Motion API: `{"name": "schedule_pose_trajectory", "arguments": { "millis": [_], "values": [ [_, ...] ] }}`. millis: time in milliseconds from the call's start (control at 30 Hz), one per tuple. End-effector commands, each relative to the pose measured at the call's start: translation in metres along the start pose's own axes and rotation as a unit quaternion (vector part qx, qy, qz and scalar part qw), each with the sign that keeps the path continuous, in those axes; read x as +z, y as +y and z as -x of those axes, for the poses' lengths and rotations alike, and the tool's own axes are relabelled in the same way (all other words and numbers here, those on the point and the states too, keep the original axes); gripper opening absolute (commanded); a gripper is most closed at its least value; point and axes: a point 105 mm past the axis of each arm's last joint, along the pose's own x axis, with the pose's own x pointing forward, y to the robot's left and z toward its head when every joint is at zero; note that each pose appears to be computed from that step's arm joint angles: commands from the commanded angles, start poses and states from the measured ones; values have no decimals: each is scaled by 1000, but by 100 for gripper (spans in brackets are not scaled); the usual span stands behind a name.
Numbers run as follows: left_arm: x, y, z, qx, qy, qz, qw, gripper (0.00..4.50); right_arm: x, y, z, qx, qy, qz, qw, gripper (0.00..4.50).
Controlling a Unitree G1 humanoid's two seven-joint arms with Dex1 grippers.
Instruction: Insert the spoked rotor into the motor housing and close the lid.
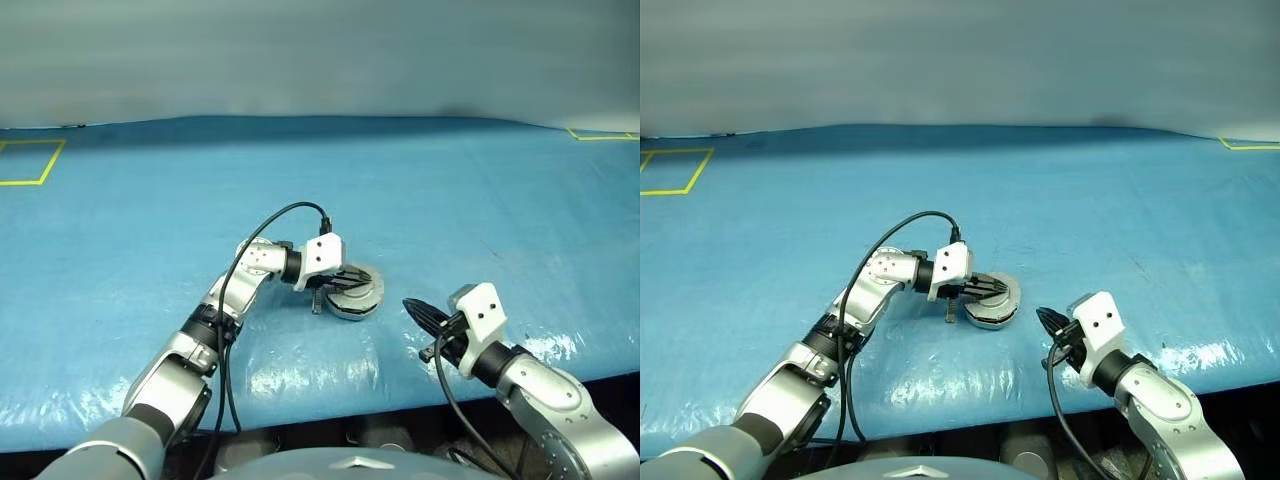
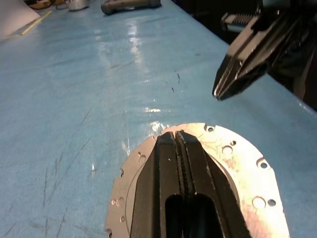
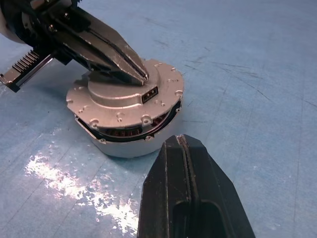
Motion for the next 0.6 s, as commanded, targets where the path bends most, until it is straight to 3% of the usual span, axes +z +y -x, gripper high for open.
{"name": "schedule_pose_trajectory", "arguments": {
  "millis": [33,233,367,533,600],
  "values": [
    [0,-5,-5,0,-3,-10,1000,4,14,-2,2,-10,-27,17,999,0],
    [-5,-17,-6,-6,-20,16,1000,4,12,-1,-5,-5,-23,21,1000,0],
    [2,-18,3,-10,-20,-21,1000,4,17,0,-8,4,-34,21,999,0],
    [56,3,31,47,-145,24,988,4,32,4,-12,25,-66,31,997,0],
    [64,11,47,78,-183,76,977,4,34,6,-17,28,-67,32,997,0]
  ]
}}
